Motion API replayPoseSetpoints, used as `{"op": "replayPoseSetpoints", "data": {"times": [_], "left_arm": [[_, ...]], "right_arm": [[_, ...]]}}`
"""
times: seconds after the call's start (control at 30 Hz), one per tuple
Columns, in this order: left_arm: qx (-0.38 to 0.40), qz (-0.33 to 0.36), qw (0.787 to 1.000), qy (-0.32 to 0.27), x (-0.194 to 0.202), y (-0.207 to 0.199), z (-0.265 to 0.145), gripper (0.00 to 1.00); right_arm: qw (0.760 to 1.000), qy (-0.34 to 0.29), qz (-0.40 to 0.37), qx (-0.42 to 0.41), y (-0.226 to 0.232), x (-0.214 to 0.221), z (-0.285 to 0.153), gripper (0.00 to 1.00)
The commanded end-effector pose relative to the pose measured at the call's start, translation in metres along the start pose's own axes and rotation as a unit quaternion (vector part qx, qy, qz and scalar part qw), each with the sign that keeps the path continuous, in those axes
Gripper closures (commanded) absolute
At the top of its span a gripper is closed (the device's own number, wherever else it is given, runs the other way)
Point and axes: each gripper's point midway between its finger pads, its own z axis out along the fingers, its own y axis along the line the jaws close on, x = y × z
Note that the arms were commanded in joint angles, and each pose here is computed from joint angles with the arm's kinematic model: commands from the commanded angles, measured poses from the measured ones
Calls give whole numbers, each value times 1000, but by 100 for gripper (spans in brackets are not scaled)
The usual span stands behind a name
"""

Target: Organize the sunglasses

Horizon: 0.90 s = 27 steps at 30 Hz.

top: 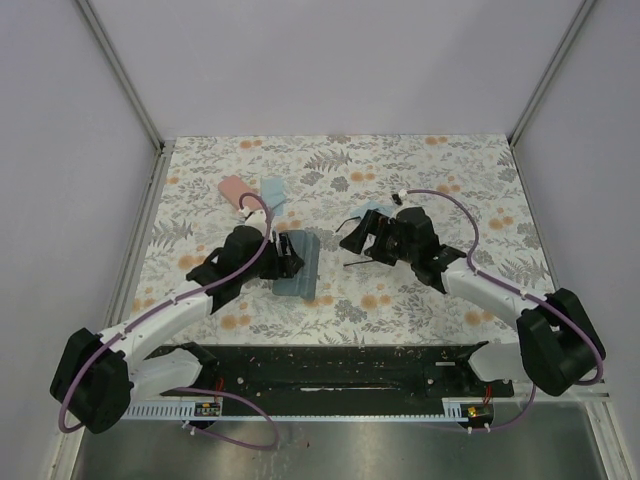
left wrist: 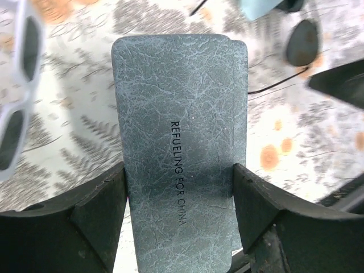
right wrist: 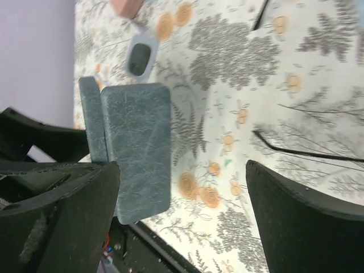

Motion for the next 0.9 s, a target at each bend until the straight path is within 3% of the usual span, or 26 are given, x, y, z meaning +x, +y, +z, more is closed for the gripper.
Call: {"op": "replayPoseSetpoints", "data": {"times": [0.0, 0.3, 0.53, 0.7, 0.87], "left_arm": [[-80, 44, 995, -37, -34, 18, -13, 71], [-250, 131, 959, 1, -54, 36, -20, 71], [-393, 250, 885, 8, -65, 35, -22, 71], [-432, 291, 853, 21, -67, 29, -11, 70], [-426, 313, 847, 50, -52, 21, 11, 69]], "right_arm": [[993, -82, -33, 82, -22, -33, -20, 1], [973, -131, -56, 182, -68, -34, -54, 1], [962, -142, -66, 222, -88, -31, -69, 1], [959, -163, -68, 221, -87, -37, -79, 1], [955, -174, -65, 231, -91, -39, -90, 0]]}}
